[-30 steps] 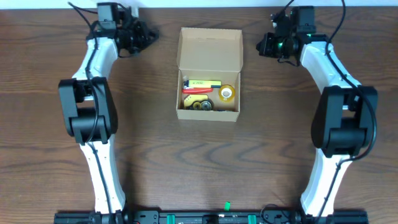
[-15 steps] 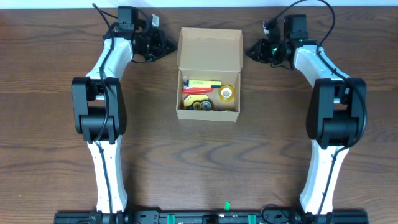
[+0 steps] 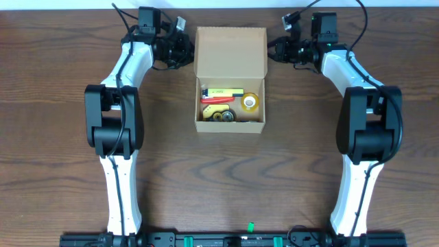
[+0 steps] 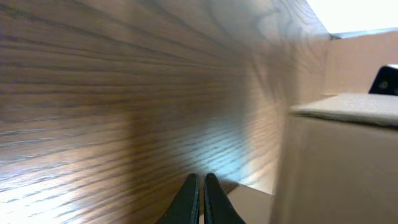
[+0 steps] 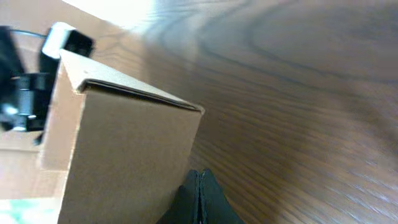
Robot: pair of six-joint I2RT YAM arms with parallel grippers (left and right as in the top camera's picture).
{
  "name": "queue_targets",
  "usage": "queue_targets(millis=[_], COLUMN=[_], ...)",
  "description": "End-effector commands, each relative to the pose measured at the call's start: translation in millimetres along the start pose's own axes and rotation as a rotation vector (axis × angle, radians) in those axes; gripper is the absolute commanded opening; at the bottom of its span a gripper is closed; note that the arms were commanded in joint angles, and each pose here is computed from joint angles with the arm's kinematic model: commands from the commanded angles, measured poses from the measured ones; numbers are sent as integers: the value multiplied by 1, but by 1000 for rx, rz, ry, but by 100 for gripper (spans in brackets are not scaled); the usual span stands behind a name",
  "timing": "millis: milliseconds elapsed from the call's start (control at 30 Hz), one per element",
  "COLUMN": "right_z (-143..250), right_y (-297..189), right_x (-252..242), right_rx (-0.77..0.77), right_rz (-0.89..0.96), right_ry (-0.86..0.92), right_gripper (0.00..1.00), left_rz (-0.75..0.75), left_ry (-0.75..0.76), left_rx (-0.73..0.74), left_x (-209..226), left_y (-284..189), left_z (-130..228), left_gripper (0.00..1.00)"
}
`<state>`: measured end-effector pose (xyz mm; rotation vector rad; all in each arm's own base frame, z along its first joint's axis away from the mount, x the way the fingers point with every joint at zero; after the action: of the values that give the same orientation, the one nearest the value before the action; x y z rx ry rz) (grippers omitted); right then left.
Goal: Pack container
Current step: 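Grasp the lid flap with both grippers and fold it over the box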
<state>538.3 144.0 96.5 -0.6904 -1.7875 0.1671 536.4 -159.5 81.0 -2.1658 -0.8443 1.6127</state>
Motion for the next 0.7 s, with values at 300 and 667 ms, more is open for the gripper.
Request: queue_targets(millis=[300, 667], right_z=[1, -7], right_y=[-15, -28], right_x=[30, 63], right_rx=[62, 109], right_rz=[-251, -390], right_ry=[-16, -17], right_gripper=[2, 2], left_rz=[136, 116], left_ry=[184, 323], left_rx=[-38, 2], left_x=[-43, -65], left_y=[-33, -51], left_z=[-32, -30], left_gripper=[6, 6])
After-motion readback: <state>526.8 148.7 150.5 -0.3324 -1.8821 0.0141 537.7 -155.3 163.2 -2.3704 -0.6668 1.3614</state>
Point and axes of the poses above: each gripper's point midway between its finger pads, its own y axis out along the fingers, its own x axis along the line the jaws close on, z = x × y, the point moved 2 cm from there along -y, back along the fingers, and after that the axes turned 10 degrees about y, right-handed, at the moved point
